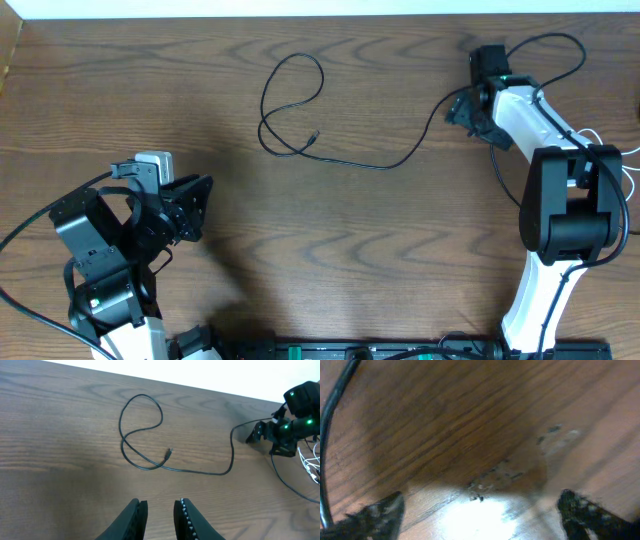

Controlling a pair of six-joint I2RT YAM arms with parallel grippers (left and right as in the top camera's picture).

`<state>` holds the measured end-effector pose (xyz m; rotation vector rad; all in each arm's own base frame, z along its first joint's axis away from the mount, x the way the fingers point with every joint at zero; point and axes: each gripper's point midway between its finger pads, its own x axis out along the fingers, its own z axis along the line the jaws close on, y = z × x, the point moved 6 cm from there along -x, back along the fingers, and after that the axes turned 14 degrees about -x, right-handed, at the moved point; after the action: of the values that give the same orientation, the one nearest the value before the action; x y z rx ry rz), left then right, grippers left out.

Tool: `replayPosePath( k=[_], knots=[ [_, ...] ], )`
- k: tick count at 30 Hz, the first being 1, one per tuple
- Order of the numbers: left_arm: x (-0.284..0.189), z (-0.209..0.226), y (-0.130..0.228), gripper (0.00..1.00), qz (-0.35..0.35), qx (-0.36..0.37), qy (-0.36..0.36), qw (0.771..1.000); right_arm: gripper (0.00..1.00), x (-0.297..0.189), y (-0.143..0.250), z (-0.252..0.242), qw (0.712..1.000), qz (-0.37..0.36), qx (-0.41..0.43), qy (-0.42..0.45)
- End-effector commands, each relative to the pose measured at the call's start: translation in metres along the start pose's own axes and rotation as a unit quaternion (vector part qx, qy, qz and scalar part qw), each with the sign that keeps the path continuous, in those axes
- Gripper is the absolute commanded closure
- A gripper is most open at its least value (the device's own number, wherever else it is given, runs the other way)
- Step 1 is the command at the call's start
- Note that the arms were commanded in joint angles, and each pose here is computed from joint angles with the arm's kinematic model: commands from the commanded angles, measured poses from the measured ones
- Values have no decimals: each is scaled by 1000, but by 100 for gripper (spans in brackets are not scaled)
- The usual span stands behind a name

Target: Untangle cables

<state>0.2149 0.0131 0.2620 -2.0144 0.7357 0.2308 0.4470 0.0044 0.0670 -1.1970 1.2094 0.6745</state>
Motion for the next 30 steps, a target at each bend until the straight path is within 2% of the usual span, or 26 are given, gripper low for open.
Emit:
replayPosePath(
  k=[1, 5, 6, 8, 13, 24, 30],
  knots=[
    [-1, -2, -2, 76, -3, 2, 7, 1000, 18, 3, 6, 8, 999, 11, -25, -36],
    [-1, -2, -2, 76, -3, 1, 7, 1000, 31, 1, 7, 24, 994, 12, -53, -90],
    [-1, -2, -2, 76, -3, 2, 7, 1000, 32, 0, 7, 29, 992, 11, -63, -105],
    [-1, -2, -2, 76, -3, 2, 7, 1000, 29, -2, 9, 39, 988, 12, -82, -129],
    [-1, -2, -2, 76, -3, 2, 7, 1000, 12, -8, 18, 62, 980, 11, -119, -160],
    [-1, -2, -2, 76, -3, 1, 7, 1000, 7, -27, 36, 127, 962, -30, -187, -194],
    [-1, -2, -2, 76, -2, 1, 7, 1000, 9, -34, 47, 147, 961, -58, -214, -163]
  ],
)
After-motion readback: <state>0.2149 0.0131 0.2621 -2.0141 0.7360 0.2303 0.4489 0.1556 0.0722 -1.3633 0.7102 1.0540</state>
